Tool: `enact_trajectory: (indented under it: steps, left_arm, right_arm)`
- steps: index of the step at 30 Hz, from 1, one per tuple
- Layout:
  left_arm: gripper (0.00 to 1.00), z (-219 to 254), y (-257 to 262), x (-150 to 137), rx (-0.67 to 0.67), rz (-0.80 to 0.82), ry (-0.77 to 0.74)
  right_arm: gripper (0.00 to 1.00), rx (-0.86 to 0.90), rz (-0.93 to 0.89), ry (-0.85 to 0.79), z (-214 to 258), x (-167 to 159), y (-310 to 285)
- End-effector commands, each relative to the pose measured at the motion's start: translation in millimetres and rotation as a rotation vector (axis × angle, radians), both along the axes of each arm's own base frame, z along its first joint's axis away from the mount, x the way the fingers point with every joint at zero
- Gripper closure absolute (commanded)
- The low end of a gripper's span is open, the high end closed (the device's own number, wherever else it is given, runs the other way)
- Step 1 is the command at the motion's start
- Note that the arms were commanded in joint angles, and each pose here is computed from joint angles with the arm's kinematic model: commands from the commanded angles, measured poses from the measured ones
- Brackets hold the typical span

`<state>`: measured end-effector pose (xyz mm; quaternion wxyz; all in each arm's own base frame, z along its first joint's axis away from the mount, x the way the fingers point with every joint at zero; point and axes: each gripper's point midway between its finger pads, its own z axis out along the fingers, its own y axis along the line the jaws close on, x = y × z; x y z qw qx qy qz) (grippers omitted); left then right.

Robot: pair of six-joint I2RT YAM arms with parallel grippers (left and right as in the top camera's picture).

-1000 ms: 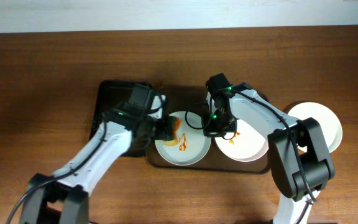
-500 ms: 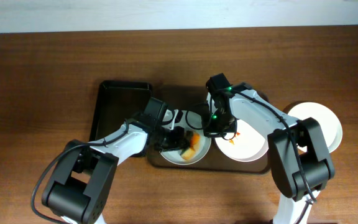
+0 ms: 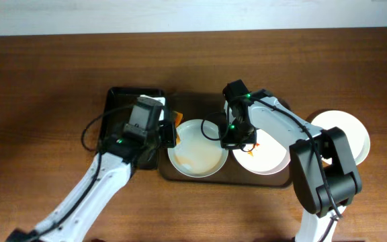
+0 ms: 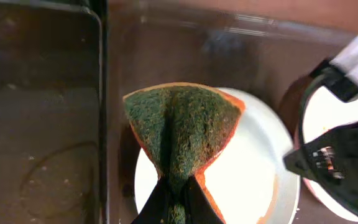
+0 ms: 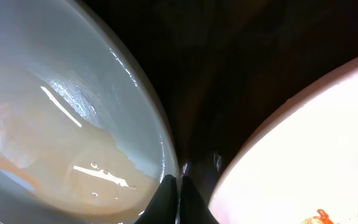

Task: Clean dirty plates on tray and stack at the side
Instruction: 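Scrub the back plate with the sponge while right gripper holds it, then lift the back plate with the right gripper and stack it on the side plate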

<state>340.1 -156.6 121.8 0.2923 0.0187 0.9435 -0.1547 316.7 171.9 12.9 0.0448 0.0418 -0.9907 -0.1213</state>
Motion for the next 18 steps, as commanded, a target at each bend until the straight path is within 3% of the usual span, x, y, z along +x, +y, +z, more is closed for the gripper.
enact_trajectory:
  steps: [1, 5, 9, 12, 14, 18]
  left_arm:
    - [1.0, 6.6, 28.7, 2.9, 0.066, 0.071, -0.024]
    - [1.0, 0.0, 66.6, 8.8, 0.079, 0.174, 0.014]
    - [1.0, -21.7, 91.8, 12.5, 0.098, 0.242, 0.076]
    - [1.0, -45.0, 100.1, 15.3, 0.133, 0.266, 0.128]
    - [1.0, -63.3, 100.1, 15.1, 0.147, 0.263, 0.172]
    - [1.0, -72.8, 100.2, 14.1, 0.154, 0.262, 0.197]
  right_arm:
    - [0.96, -0.009, -0.002, -0.004, 1.7, -0.3, -0.1]
    - [0.96, 0.026, 0.008, -0.104, 30.5, 23.6, 8.7]
    - [0.96, -0.053, 0.011, -0.319, 89.3, 49.0, -8.1]
    - [0.96, -0.212, 0.012, -0.472, 128.2, 54.7, -37.5]
    - [0.96, -0.409, 0.007, -0.607, 157.5, 58.1, -57.3]
    - [0.96, -0.646, 0.094, -0.789, 185.5, 54.1, -36.6]
